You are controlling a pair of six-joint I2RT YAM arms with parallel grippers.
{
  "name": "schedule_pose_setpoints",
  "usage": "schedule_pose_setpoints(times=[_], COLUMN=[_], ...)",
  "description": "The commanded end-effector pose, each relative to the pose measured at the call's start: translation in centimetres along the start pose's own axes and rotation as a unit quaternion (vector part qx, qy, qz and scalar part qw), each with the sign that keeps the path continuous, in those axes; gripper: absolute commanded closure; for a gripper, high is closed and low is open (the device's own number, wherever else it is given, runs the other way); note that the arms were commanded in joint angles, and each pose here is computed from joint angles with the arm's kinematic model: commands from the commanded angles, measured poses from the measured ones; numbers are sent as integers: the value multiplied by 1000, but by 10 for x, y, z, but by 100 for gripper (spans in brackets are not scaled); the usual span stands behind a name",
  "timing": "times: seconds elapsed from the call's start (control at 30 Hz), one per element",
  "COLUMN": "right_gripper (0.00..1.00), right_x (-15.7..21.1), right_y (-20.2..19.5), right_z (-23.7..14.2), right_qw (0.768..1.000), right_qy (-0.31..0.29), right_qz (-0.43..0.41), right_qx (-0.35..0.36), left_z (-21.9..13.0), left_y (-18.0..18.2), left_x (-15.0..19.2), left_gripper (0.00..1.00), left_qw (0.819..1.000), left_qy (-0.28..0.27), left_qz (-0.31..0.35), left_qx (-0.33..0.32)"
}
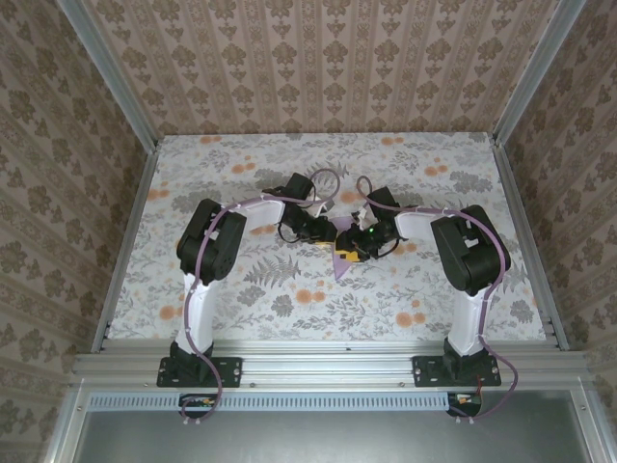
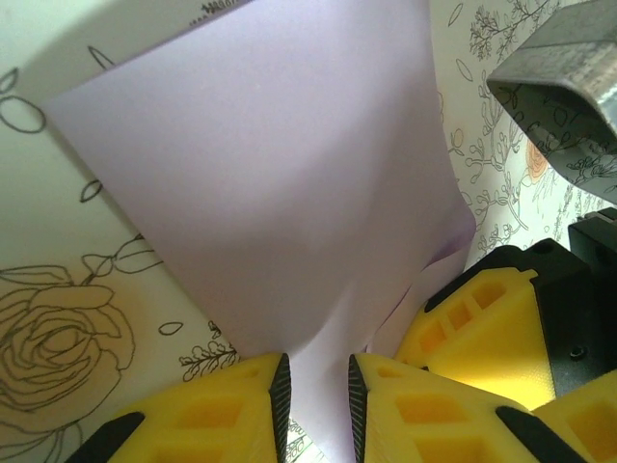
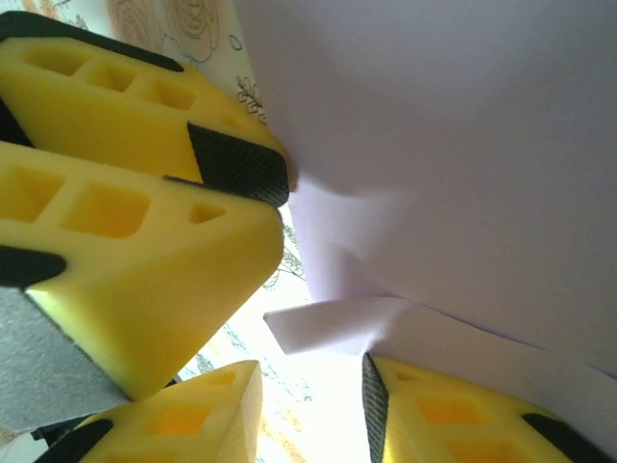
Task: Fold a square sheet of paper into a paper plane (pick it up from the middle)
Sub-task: Third fold the triangle at the center of the table.
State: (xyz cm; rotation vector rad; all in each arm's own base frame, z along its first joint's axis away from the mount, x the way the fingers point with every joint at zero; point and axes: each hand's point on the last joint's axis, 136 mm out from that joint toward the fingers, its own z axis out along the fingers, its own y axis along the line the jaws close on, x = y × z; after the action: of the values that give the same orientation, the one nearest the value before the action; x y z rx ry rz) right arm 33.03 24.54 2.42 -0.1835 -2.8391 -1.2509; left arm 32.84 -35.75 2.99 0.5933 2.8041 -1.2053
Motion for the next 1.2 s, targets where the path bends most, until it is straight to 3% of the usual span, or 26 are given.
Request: schedule_pose_setpoints(times=[0.0, 0.4, 0.87, 1.17], right_gripper=[62, 63, 84, 89], right_x=[6, 7, 9, 9], right_y=[-30, -28, -29, -29], right_z=[13, 15, 16, 17], right_qw=[999, 999, 1000, 1000], right_qy=[2, 0, 3, 4], right_qz=[19, 14, 9, 9], right_qx=[43, 29, 24, 21], left_z=[5, -25, -24, -20], left_y=[-10, -24, -23, -13], left_x=[5, -8, 20, 28], left_gripper=[74, 69, 67, 69], left_qw=[1000, 1000, 1000, 999], left_qy=[7, -17, 15, 28], left_qz=[3, 13, 1, -2], left_qx=[9, 0, -16, -35])
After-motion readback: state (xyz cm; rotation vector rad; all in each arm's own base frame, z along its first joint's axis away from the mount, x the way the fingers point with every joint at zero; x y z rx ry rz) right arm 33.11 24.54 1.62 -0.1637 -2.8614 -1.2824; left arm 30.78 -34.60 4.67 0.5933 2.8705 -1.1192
